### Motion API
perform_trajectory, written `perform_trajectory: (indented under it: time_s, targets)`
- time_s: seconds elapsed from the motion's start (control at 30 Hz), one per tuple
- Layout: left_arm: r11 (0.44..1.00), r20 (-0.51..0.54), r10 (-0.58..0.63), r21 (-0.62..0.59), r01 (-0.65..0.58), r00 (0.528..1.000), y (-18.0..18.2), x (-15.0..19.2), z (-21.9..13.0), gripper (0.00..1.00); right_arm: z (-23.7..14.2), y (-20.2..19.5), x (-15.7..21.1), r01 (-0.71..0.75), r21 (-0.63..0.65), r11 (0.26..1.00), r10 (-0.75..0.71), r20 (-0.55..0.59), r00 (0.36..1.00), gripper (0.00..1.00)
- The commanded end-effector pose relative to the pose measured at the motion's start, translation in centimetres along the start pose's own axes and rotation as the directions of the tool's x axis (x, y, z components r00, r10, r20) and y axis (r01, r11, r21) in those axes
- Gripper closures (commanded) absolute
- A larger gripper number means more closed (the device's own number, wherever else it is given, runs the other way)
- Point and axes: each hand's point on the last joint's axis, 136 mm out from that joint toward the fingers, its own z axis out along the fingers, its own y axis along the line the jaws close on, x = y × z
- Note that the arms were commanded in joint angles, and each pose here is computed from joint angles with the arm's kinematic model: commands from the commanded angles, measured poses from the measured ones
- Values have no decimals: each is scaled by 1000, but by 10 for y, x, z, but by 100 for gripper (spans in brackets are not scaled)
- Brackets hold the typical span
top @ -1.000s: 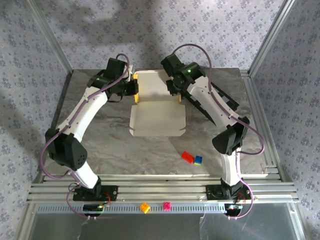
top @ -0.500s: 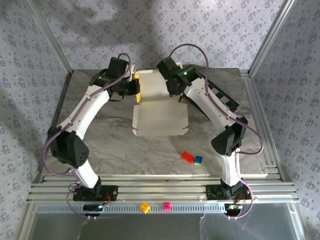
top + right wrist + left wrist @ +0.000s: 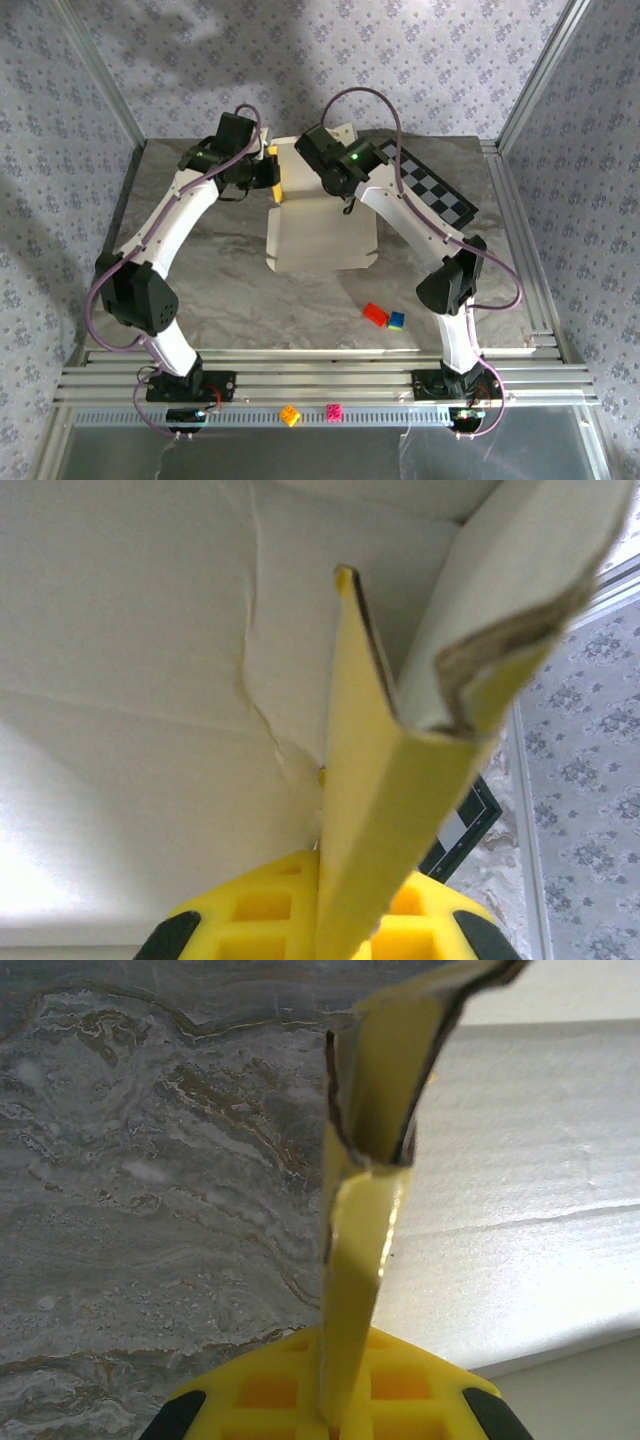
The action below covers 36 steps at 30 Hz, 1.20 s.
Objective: Fold the paper box
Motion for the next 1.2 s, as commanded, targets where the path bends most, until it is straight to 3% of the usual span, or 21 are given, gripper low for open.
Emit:
perform_trajectory:
  time_s: [0.0,0.13,0.27,0.37,0.43,0.57,0.67,0.87,0.97,1.17]
  targets:
    - [1000,35,5,-12,-4,999,-2,-10,-9,100,-16,-2,-3,-12,-71,997,13,11,1000,96]
    - [1000,46,19,-18,-19,999,2,-8,-9,100,-57,3,-27,-74,-315,946,111,99,989,52]
    - [998,66,51,-28,-50,996,5,-9,-8,100,-92,-1,-44,-127,-547,827,213,95,972,37]
    - [997,82,71,-43,-68,994,7,-12,-9,100,-94,-25,-49,-282,-636,719,351,-18,936,34]
    - [995,93,84,-52,-80,992,8,-13,-10,100,-87,-46,-54,-410,-667,623,462,-110,880,34]
    - [994,128,103,-57,-96,986,8,-18,-12,100,-57,-71,-55,-651,-642,405,629,-320,708,33]
    - [993,142,112,-61,-104,984,8,-19,-13,100,-35,-73,-54,-746,-594,302,678,-416,606,33]
    - [991,144,126,-66,-118,982,6,-17,-14,100,-11,-56,-62,-838,-506,205,683,-539,493,35]
    - [990,147,127,-75,-117,981,7,-18,-15,100,2,-44,-60,-869,-461,181,670,-588,452,43]
    - [989,157,133,-82,-122,979,7,-17,-19,100,10,-47,-68,-881,-441,173,700,-574,425,45]
